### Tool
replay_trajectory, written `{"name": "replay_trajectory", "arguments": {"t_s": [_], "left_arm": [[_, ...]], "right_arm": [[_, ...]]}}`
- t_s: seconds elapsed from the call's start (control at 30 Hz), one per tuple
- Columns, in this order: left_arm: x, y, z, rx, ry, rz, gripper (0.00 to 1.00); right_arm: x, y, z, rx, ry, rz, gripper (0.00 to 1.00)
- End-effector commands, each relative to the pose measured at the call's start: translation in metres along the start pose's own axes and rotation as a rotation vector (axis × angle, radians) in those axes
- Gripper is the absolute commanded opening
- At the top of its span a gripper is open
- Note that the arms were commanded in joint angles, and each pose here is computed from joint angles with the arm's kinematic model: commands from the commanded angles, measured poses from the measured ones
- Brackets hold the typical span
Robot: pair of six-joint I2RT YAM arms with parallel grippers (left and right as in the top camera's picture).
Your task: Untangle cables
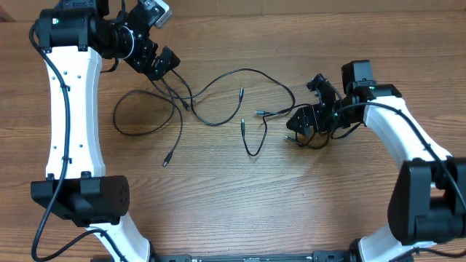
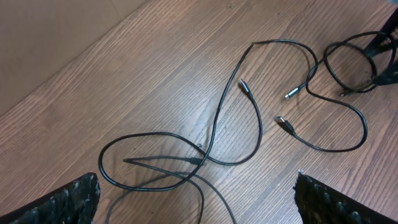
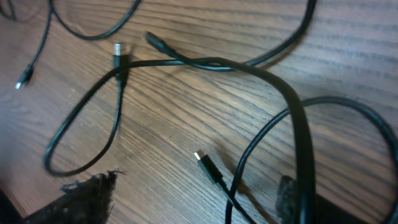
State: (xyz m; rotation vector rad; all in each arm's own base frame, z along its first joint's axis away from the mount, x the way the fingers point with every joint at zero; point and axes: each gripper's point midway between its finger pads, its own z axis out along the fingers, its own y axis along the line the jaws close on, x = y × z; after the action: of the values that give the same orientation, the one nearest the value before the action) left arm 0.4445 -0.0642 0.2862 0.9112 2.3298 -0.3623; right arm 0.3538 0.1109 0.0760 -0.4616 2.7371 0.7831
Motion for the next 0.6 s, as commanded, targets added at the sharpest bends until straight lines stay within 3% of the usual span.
{"name": "replay_trajectory", "arguments": {"t_s": [0.0,0.1,0.17,0.3,0.57], "left_arm": [[-0.004,0.000,-0.002,-0.008,-0.008,0.000,1.00],[-0.004,0.000,-0.002,-0.008,-0.008,0.000,1.00],[-0.004,0.000,-0.002,-0.008,-0.008,0.000,1.00],[-0.004,0.000,-0.002,-0.008,-0.008,0.000,1.00],[-0.002,0.003,-0.003,-0.021,0.001,-0.001,1.00]], "right_arm": [[-0.003,-0.004,0.004,0.008,-0.011,-0.007,0.74],[-0.013,-0.006,0.004,0.016,-0.049,-0.031,0.66],[-0.019,-0.007,0.003,0.022,-0.073,-0.047,0.56],[-0.039,-0.010,0.001,0.032,-0.150,-0.017,0.04],[-0.075,0.040,-0.037,-0.164,-0.224,0.001,0.04]]}}
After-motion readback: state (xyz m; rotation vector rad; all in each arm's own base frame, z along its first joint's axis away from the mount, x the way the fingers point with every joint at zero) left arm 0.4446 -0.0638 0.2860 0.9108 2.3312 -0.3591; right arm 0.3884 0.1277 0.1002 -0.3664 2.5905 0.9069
